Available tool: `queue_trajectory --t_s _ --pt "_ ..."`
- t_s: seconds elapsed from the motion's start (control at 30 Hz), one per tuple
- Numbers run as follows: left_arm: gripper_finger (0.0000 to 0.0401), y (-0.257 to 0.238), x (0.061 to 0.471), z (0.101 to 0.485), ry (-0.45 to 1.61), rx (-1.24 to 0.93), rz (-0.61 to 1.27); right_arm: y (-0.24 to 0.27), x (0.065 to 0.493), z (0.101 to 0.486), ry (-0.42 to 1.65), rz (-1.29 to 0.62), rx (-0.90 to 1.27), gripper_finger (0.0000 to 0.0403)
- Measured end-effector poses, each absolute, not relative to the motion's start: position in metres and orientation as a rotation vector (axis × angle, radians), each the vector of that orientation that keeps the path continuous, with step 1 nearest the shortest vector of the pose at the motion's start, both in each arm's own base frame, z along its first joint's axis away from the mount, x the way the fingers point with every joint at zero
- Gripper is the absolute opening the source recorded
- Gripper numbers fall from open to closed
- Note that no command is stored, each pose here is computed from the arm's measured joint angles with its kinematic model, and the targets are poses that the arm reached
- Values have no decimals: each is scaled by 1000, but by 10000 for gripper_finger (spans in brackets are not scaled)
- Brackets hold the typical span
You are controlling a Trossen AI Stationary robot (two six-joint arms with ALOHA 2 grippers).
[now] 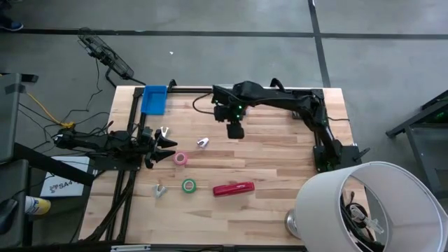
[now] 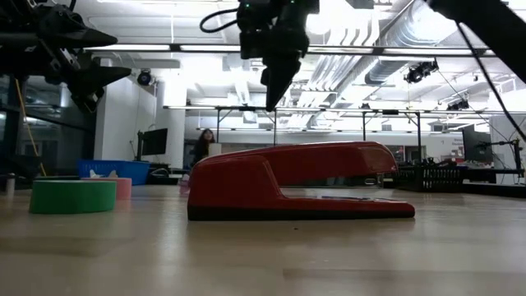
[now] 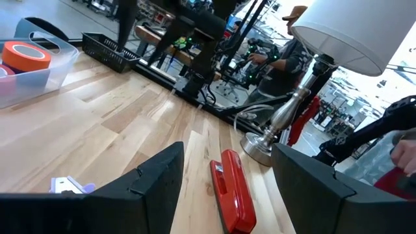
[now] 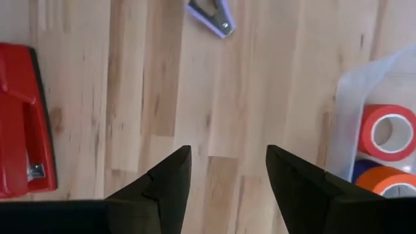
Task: Pick and place Stapler, Stapler remover, tape
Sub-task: Put the red stapler into the blue bin
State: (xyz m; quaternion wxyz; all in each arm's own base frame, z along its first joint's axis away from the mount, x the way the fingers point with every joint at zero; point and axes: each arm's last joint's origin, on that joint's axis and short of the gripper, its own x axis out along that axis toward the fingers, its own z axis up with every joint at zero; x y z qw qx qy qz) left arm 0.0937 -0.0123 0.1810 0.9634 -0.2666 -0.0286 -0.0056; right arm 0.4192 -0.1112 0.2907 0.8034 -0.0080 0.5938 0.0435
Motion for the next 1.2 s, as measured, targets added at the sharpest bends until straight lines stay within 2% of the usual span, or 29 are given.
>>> queue_trajectory --t_s 0.37,0.7,1.2 --pt "229 -12 94 181 -57 -540 -11 -77 377 257 1220 92 -92 191" --pt "229 -12 94 181 -54 -539 -10 -58 344 261 1095 42 -117 208" --pt "229 -12 94 178 -29 -534 -4 -23 343 263 1040 26 -45 255"
